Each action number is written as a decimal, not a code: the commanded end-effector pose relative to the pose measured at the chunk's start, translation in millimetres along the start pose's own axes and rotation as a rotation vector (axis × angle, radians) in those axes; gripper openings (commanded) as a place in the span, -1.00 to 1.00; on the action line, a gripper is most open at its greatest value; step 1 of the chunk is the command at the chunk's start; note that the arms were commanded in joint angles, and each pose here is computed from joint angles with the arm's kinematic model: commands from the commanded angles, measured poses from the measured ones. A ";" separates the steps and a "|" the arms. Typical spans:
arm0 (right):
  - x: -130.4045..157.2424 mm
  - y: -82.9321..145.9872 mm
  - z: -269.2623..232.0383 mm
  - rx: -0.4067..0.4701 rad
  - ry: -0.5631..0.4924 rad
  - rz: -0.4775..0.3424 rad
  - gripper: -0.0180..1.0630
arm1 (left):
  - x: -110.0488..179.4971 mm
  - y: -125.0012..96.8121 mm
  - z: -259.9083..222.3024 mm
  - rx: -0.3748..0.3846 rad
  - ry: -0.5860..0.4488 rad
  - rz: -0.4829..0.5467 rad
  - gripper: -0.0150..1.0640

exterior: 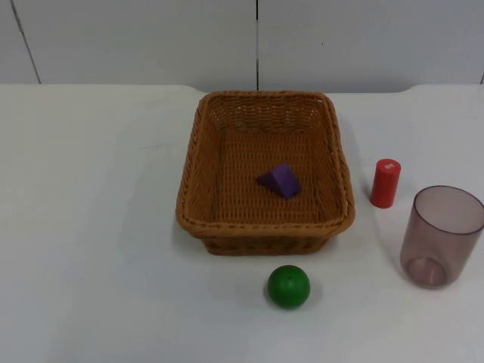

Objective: Pick up the basket with the left hand and place the triangular block into the basket with the right hand.

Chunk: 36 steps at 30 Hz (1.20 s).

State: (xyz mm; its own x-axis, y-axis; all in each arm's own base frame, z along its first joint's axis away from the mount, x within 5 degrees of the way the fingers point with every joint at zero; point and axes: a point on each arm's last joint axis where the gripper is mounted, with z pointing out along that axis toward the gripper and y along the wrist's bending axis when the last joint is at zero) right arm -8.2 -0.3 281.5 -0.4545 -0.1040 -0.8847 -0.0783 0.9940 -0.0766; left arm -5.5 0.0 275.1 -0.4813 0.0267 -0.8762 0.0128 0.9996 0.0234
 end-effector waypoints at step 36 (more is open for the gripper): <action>1.2 -6.4 1.0 0.077 -0.003 0.137 0.98 | 0.2 0.0 0.8 0.000 -0.009 -0.017 0.97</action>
State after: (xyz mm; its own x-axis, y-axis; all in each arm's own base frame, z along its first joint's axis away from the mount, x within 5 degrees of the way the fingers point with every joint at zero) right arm -8.1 -6.2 281.7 -0.4572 0.0293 -0.8889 0.0400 0.9991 0.0124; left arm -5.5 0.0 275.1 -0.4813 0.0188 -0.8763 0.0091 0.9998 0.0165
